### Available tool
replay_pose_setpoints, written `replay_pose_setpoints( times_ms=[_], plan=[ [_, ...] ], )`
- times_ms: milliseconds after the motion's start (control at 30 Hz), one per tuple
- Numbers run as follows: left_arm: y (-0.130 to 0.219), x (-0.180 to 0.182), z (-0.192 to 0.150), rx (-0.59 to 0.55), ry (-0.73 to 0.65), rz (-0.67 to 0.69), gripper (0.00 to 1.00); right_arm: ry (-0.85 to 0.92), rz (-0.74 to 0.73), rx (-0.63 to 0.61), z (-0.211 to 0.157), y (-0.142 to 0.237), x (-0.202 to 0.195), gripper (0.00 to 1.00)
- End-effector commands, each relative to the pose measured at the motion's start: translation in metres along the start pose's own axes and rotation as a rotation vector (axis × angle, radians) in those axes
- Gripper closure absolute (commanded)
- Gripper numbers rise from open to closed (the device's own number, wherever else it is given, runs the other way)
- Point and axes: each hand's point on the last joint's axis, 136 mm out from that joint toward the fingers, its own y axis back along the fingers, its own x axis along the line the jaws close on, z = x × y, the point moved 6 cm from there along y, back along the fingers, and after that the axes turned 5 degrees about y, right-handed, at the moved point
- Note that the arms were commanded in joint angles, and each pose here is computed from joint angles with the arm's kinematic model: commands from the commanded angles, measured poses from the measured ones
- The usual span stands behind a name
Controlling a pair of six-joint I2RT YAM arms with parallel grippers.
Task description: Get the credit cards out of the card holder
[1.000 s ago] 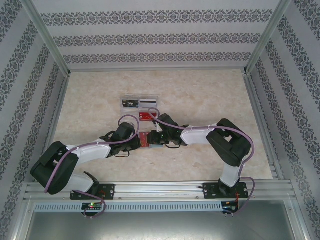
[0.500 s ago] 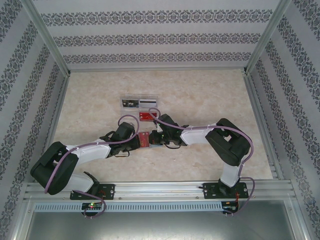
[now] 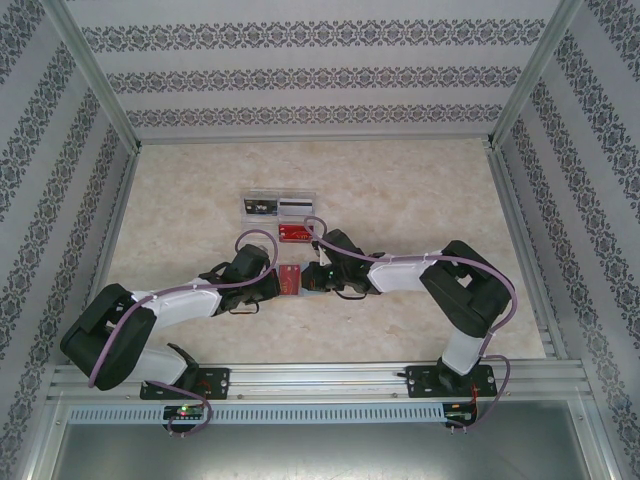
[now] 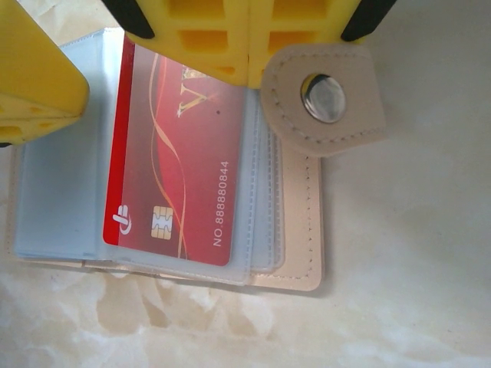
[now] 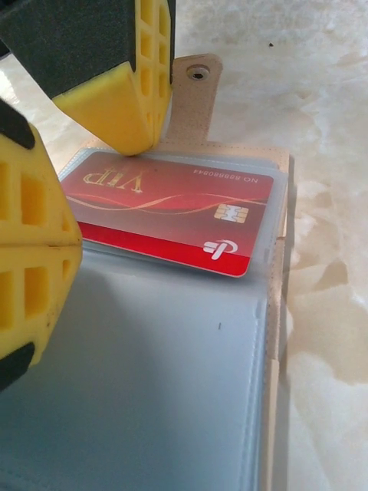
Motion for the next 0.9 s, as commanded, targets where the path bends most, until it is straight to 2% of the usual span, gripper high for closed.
replay_pose_setpoints(
  times_ms=[0, 133, 600, 867],
  plan=[
    [0.003, 0.007, -0.002, 0.006, 0.017, 0.025, 1.0, 0.011, 0.027, -0.002, 0.006, -0.003, 0.006, 0.82],
    [0.002, 0.007, -0.003, 0.011, 0.018, 0.024, 1.0, 0.01, 0.028, 0.006, 0.008, -0.009, 0.008, 0.79],
    [0.001, 0.004, -0.004, 0.02, 0.014, 0.004, 1.0, -0.006, 0.032, 0.037, 0.007, -0.021, 0.008, 0.8],
    [0.003, 0.01, -0.004, 0.012, 0.021, 0.038, 1.0, -0.008, 0.019, 0.03, 0.004, -0.017, 0.005, 0.97]
  ],
)
